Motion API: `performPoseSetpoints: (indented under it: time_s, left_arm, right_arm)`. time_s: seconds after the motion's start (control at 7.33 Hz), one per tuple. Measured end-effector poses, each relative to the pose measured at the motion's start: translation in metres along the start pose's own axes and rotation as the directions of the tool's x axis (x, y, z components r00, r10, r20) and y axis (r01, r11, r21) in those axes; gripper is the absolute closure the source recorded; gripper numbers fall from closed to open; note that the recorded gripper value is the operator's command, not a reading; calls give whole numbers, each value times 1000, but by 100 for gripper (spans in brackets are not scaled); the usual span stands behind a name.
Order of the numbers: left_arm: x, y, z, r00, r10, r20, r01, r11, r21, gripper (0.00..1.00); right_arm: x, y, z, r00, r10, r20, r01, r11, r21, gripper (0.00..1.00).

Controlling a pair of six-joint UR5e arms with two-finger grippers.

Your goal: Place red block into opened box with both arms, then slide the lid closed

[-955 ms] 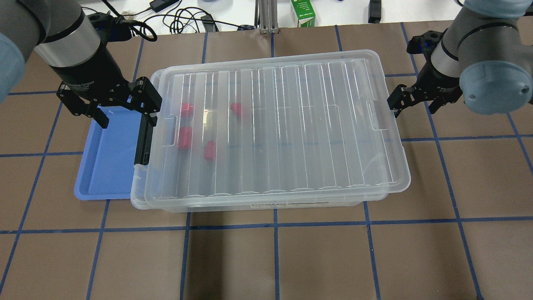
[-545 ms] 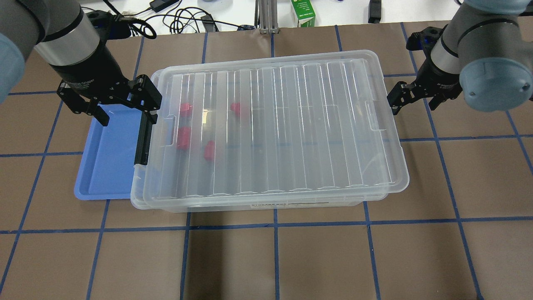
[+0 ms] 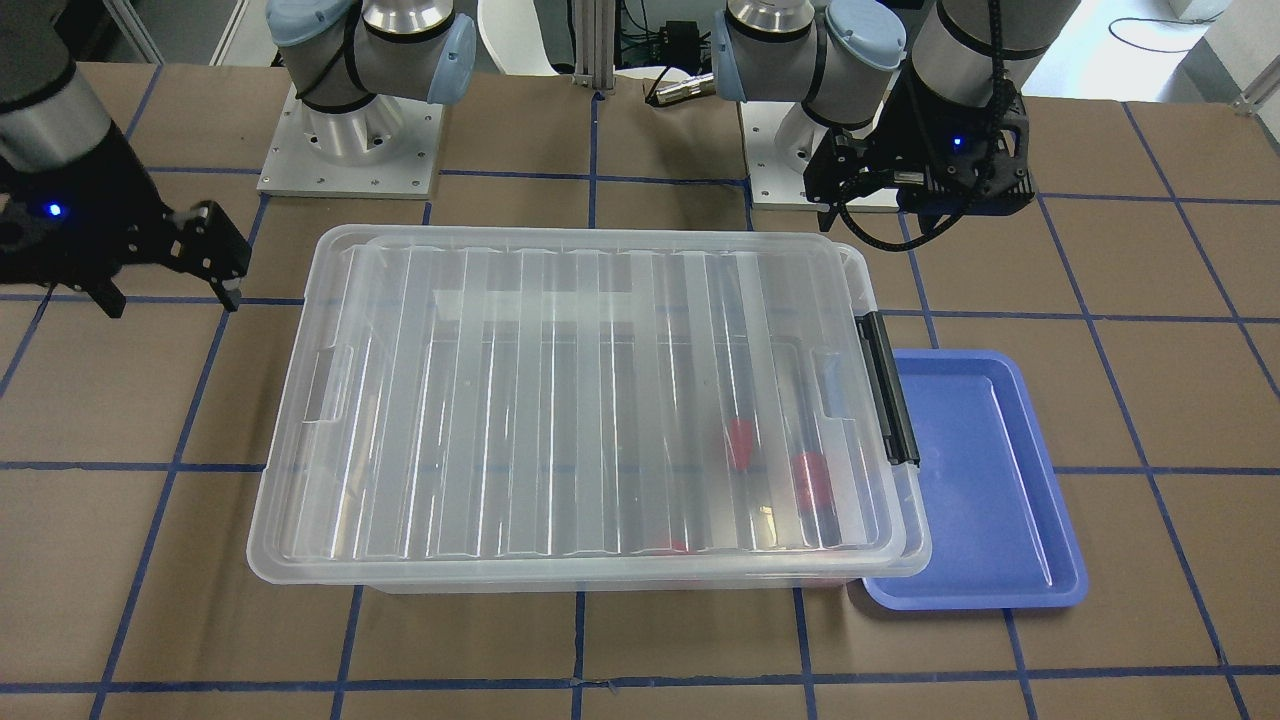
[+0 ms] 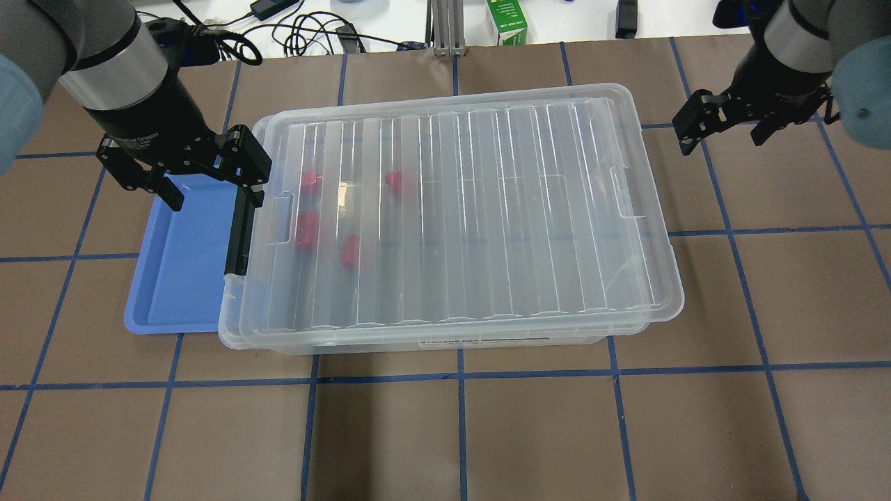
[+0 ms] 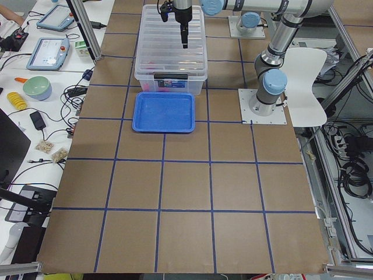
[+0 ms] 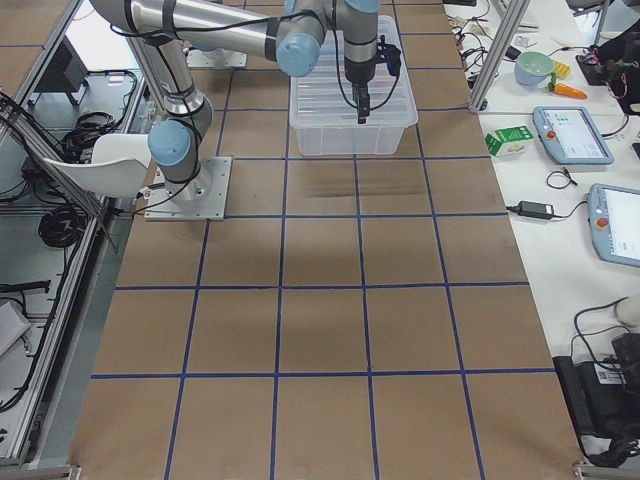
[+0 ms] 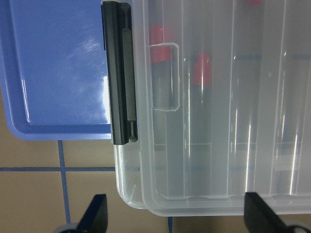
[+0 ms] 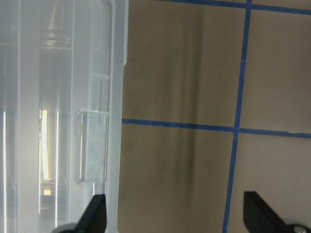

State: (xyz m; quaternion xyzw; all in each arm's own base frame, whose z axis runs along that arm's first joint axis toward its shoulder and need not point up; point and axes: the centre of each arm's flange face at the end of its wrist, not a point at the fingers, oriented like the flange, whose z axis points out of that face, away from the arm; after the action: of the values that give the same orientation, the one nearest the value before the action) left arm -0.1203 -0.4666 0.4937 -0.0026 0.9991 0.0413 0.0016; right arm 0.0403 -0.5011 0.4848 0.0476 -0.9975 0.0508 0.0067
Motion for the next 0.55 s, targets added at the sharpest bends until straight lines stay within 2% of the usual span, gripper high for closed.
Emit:
performPoseSetpoints:
  time_s: [0.27,0.55]
  left_arm:
    - [0,0,1,1000,0,1,0,1000,-1,0]
    - [-1,0,1,1000,-1,1,1,1000,-2,0]
  right_arm:
    - [-9,27,-34,1000,-3,4,3,1000,-10,0]
    - [-29,34,-45,999,-32,6,32,999,-11,0]
